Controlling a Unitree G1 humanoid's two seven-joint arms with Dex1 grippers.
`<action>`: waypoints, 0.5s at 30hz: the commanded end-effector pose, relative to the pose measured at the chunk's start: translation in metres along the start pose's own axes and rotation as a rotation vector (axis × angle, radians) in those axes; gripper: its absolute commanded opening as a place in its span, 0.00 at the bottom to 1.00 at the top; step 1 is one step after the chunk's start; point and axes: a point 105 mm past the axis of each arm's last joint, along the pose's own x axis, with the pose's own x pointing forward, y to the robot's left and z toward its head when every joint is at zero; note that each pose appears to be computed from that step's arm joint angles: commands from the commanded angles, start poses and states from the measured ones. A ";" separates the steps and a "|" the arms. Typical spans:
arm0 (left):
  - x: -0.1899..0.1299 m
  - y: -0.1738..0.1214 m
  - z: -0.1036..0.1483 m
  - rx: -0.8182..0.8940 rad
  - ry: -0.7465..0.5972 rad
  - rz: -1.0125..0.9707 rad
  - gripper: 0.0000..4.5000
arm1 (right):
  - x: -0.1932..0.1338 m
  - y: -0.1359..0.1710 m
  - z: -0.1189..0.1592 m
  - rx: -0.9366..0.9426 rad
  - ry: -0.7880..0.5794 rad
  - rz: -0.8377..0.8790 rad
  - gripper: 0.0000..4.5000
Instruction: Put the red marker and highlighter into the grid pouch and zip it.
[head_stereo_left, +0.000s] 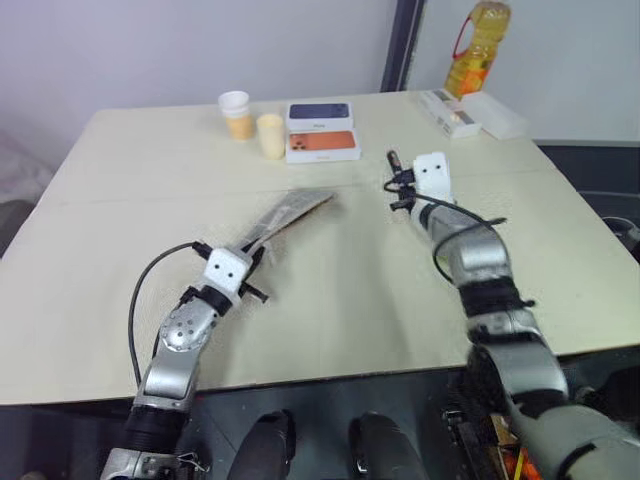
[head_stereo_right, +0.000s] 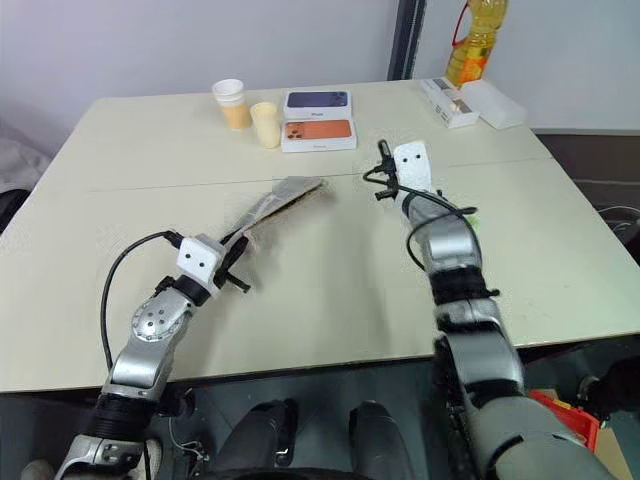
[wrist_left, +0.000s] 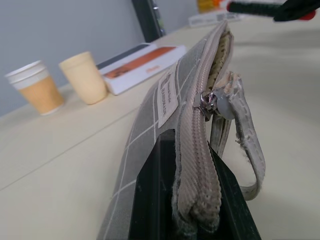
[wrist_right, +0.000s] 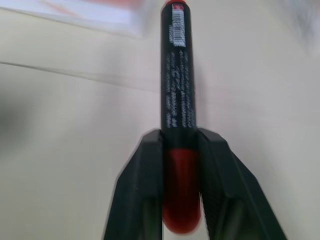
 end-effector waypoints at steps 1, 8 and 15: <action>0.001 0.005 0.013 -0.018 -0.046 -0.014 0.00 | -0.028 0.038 0.040 -0.218 -0.185 0.262 0.09; 0.002 0.004 0.013 -0.035 -0.052 -0.048 0.00 | -0.048 0.055 0.038 -0.343 -0.182 0.400 0.09; 0.003 0.004 0.013 -0.034 -0.057 -0.054 0.00 | -0.045 0.060 0.033 -0.384 -0.161 0.410 0.09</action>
